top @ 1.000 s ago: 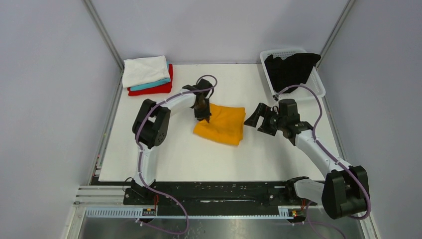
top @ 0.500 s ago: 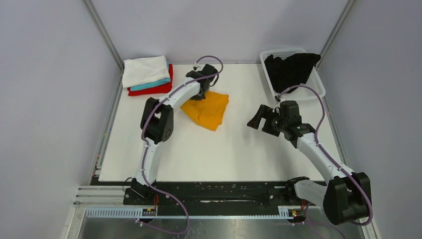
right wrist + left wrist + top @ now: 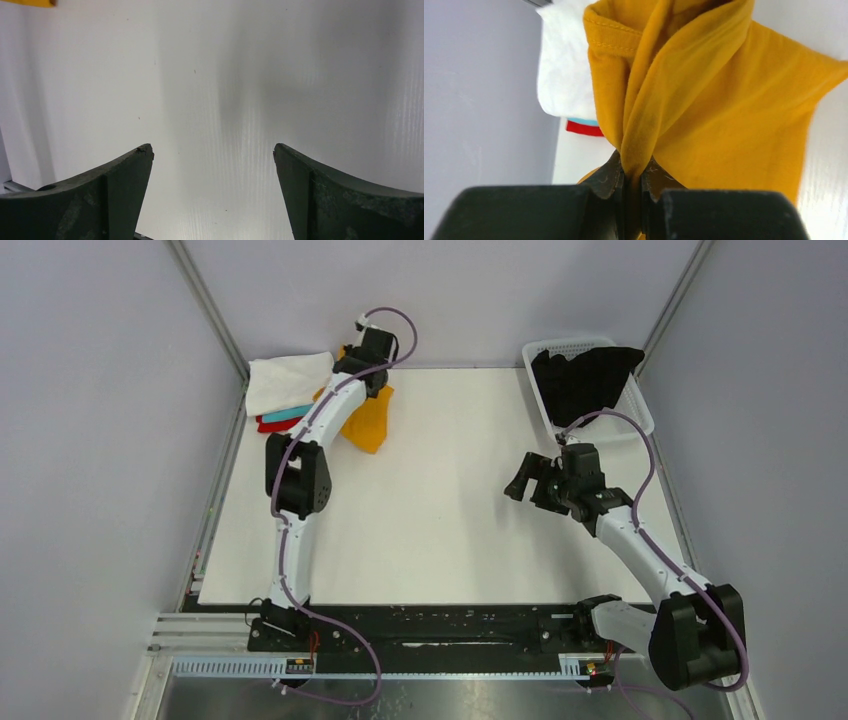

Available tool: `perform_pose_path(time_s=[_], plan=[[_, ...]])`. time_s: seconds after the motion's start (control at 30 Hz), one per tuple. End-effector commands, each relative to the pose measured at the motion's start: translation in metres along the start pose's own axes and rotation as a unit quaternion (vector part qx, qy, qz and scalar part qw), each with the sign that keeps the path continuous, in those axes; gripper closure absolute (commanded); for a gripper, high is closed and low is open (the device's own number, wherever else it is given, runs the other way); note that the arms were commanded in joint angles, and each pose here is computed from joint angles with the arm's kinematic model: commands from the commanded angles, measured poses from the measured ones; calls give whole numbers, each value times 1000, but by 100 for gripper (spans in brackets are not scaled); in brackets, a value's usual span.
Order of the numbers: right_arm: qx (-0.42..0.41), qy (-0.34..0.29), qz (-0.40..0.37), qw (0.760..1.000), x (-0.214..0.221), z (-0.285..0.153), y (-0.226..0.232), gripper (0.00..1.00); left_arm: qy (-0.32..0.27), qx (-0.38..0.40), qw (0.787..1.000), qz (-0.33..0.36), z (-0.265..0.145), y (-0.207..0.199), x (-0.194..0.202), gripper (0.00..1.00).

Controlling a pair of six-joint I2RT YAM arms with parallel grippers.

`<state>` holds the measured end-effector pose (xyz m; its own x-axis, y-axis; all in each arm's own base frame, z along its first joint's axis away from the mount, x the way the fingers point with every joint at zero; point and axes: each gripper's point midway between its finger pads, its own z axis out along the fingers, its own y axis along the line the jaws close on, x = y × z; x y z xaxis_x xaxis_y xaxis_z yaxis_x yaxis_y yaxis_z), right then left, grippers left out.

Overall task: Fold and stack the t-shirts
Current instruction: Put the neatly folded tshirt into the corner of the board with the left arm

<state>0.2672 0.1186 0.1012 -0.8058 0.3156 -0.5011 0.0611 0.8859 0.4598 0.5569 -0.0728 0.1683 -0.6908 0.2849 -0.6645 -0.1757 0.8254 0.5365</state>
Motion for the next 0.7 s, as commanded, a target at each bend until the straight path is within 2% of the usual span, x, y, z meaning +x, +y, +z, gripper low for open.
perform_pose_path(time_s=[0.0,0.13,0.3,0.47,0.67], plan=[[21,-19,-11,1000,-14,1,-5,1,-82,-27,995,-57,-4,63,-68,100],[29,-15,-10,999,-15,4,-7,0,-103,-10,991,-84,-5,90,-85,100],[61,-15,-13,998,-17,5,-18,0,-132,13,987,-90,-30,115,-101,100],[58,-13,-12,998,-18,6,-16,1,-175,19,977,-124,-52,138,-127,100],[57,2,-9,998,-17,9,-14,1,-207,18,964,-164,-44,144,-148,100]])
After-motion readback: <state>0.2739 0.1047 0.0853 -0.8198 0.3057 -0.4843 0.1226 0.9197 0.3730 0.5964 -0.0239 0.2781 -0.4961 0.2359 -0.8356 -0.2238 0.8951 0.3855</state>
